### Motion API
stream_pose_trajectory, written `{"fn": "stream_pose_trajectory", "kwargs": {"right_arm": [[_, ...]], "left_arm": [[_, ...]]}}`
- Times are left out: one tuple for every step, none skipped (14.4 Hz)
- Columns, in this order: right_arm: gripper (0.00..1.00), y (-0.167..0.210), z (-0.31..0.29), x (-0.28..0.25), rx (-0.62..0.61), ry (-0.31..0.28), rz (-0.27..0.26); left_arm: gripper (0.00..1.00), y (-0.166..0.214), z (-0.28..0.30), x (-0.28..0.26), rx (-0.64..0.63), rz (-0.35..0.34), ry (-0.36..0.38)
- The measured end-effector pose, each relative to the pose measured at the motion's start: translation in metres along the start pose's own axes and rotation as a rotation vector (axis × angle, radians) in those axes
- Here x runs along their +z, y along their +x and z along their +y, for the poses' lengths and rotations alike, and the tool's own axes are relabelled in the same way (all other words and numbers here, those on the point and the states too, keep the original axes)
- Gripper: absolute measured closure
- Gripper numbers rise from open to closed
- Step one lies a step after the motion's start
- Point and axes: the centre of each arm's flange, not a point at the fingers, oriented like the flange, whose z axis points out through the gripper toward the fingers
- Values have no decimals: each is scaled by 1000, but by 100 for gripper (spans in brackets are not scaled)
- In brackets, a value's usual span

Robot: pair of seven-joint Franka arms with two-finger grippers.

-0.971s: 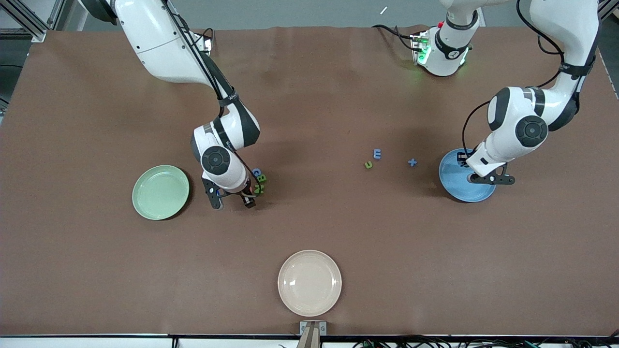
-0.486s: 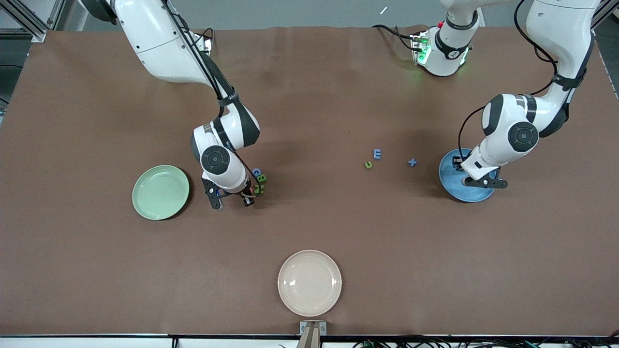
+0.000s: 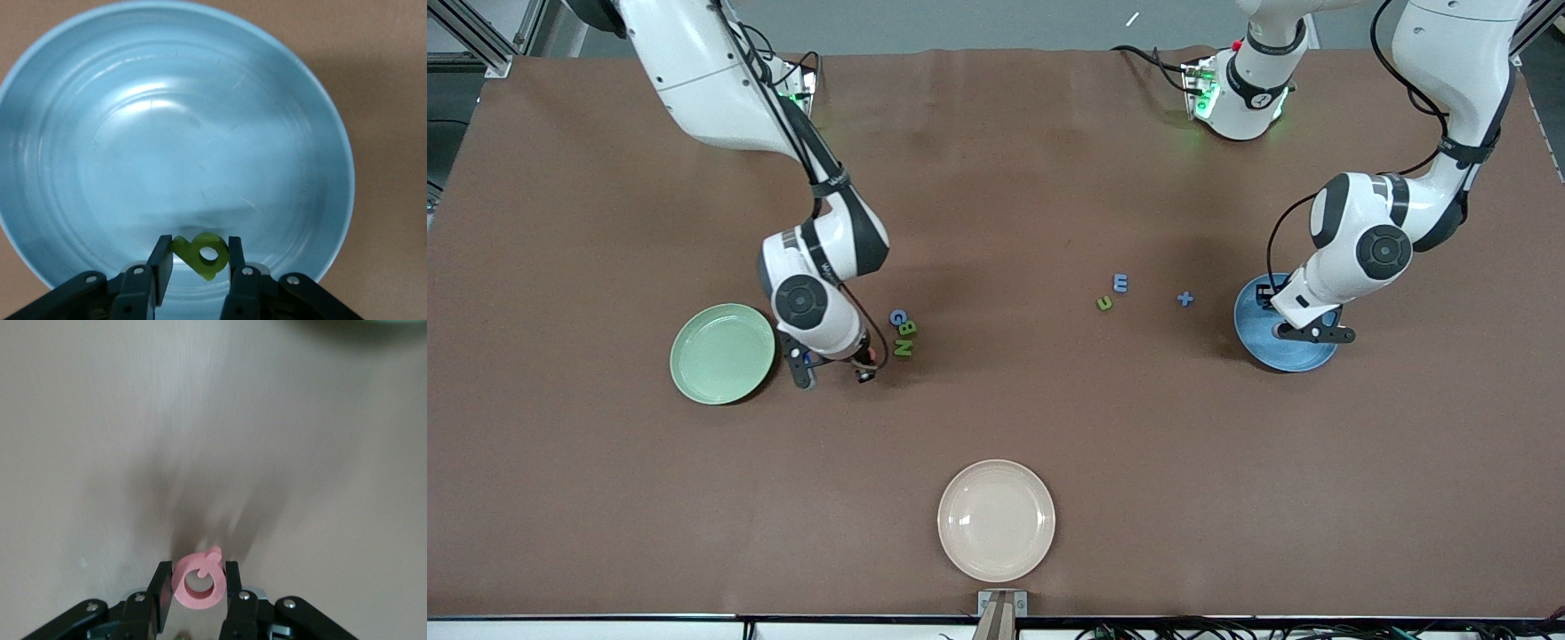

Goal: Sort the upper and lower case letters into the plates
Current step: 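Release the b while the right gripper drops the G in the green plate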

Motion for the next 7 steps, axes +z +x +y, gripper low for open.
{"fn": "stream_pose_trajectory", "kwargs": {"right_arm": [[64,25,4,-21,-18,-13,-10],[64,49,10,-43,-41,-19,-20],[64,73,18,-62,-66,-15,-30],[64,98,31,-75,-92,-9,-37],[64,122,48,-82,-117,-4,-44],[64,146,65,-82,-140,0,-50],[64,166,82,-76,-161,7,-53]], "left_arm": [[62,-1,0,1,-1,-2,0],[62,-1,0,1,-1,-2,0],[58,-1,0,1,-1,-1,-1],[58,0,0,0,-1,3,-1],[53,2,0,-2,-1,11,0],[45,4,0,-6,0,24,1],[34,8,3,-14,6,41,2]]}}
